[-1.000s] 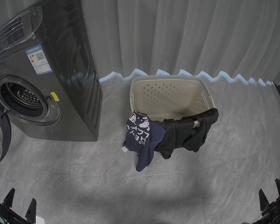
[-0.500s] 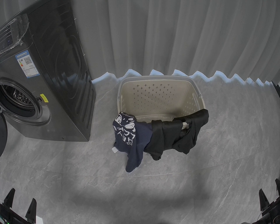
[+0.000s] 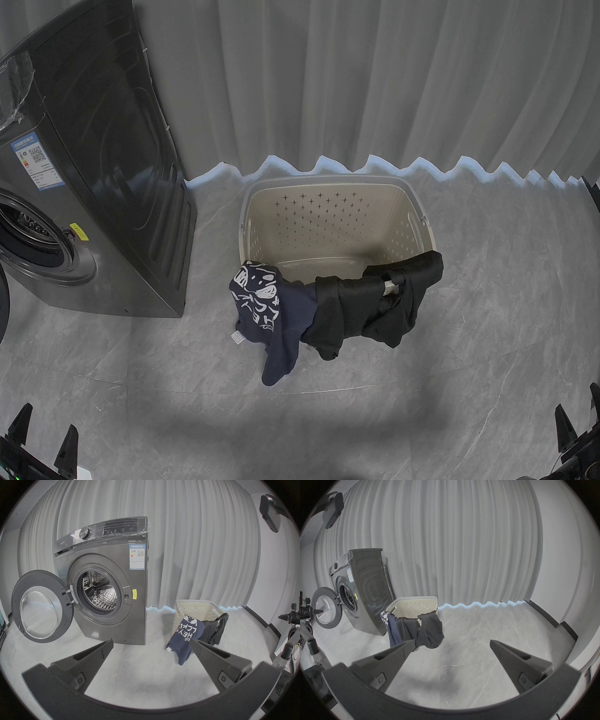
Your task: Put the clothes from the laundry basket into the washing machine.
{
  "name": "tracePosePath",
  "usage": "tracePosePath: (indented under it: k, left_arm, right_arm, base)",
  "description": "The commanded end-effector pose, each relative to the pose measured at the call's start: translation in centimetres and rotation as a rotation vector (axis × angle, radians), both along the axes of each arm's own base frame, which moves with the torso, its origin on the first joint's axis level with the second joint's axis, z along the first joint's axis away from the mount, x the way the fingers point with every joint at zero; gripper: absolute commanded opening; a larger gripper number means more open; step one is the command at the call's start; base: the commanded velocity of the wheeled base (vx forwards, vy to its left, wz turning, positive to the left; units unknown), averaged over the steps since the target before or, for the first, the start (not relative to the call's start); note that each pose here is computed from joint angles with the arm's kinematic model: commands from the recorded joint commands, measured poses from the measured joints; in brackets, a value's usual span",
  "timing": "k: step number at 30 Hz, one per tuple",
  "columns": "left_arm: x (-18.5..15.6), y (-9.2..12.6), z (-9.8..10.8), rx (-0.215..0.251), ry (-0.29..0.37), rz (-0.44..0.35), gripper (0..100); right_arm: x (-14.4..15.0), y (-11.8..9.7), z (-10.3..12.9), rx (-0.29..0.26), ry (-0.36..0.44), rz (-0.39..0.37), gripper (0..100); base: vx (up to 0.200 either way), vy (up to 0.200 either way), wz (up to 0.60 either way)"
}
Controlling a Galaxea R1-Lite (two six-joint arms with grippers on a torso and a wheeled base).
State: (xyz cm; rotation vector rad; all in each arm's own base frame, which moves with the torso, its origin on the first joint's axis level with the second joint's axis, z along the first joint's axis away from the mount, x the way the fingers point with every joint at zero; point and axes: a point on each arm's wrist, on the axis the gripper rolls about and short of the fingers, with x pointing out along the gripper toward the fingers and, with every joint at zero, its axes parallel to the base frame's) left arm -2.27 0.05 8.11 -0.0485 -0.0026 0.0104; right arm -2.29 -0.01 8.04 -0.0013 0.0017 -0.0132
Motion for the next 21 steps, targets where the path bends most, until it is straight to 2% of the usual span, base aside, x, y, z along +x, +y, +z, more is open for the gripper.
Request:
tracePosePath:
  k: [1,4,17,21]
  left_arm:
    - [0.0,0.0,-0.48,-0.001,0.001,0.0,100]
    - [0.0,0.0,-0.48,-0.001,0.001,0.0,100]
    - [0.02,0.0,-0.52,-0.001,0.002,0.0,100]
    - [0.02,0.0,-0.52,-0.001,0.002,0.0,100]
  right_arm:
    - [0.0,0.0,-0.48,0.0,0.0,-0.001,100]
    - [0.0,0.0,-0.48,0.0,0.0,-0.001,100]
    - [0.0,0.0,-0.48,0.0,0.0,-0.001,100]
    - [0.0,0.0,-0.48,0.0,0.0,-0.001,100]
  base:
    - [0.0,0.0,0.0]
    - [0.0,0.0,0.0]
    - [0.0,-0.2,0.0]
    - [0.0,0.0,0.0]
